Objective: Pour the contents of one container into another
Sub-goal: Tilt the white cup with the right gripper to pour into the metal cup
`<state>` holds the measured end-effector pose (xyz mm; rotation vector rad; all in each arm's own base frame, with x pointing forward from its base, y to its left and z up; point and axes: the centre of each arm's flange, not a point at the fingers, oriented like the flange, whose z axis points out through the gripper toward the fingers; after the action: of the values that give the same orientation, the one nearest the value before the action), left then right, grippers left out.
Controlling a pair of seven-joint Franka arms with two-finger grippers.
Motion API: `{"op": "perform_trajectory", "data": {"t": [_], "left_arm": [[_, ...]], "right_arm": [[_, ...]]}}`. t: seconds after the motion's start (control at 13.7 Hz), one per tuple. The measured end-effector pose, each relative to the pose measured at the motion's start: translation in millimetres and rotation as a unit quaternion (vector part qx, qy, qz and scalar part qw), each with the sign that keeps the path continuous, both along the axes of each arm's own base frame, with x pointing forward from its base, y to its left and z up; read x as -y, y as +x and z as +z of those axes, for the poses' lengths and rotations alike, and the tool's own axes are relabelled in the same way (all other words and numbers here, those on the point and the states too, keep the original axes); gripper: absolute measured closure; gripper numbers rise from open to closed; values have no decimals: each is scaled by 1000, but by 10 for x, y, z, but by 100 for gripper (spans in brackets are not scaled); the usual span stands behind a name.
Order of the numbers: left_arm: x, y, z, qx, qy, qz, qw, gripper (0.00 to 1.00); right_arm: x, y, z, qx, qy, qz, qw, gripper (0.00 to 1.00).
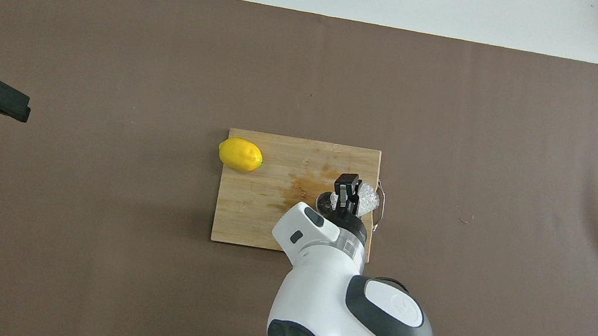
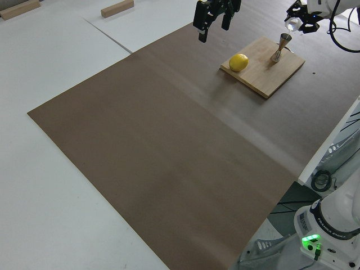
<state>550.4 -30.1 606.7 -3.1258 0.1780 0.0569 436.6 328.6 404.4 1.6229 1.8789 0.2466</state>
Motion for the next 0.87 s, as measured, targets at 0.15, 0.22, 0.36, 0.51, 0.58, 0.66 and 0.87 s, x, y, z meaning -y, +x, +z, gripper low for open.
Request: {"op": "perform_trajectory", "data": {"t": [0.15,0.22,0.36,0.51,0.58,0.66,0.87], "left_arm": [[0,0,0,0,0,0,1000,0],[0,0,0,0,0,0,1000,0],[0,0,0,0,0,0,1000,0],[0,0,0,0,0,0,1000,0],[0,0,0,0,0,0,1000,0],[0,0,0,0,0,0,1000,0],[0,0,0,0,0,0,1000,0]], "right_arm": [[-10,-6,3,0,15,-16,1000,49],[-16,-7,9,-2,20,-21,1000,49],[-28,0,37,-7,31,-29,999,49],[-45,13,78,-11,44,-37,998,49],[-53,19,97,-13,50,-41,998,49],[-60,23,113,-16,57,-46,997,49],[-59,29,124,-30,76,-62,995,49]]}}
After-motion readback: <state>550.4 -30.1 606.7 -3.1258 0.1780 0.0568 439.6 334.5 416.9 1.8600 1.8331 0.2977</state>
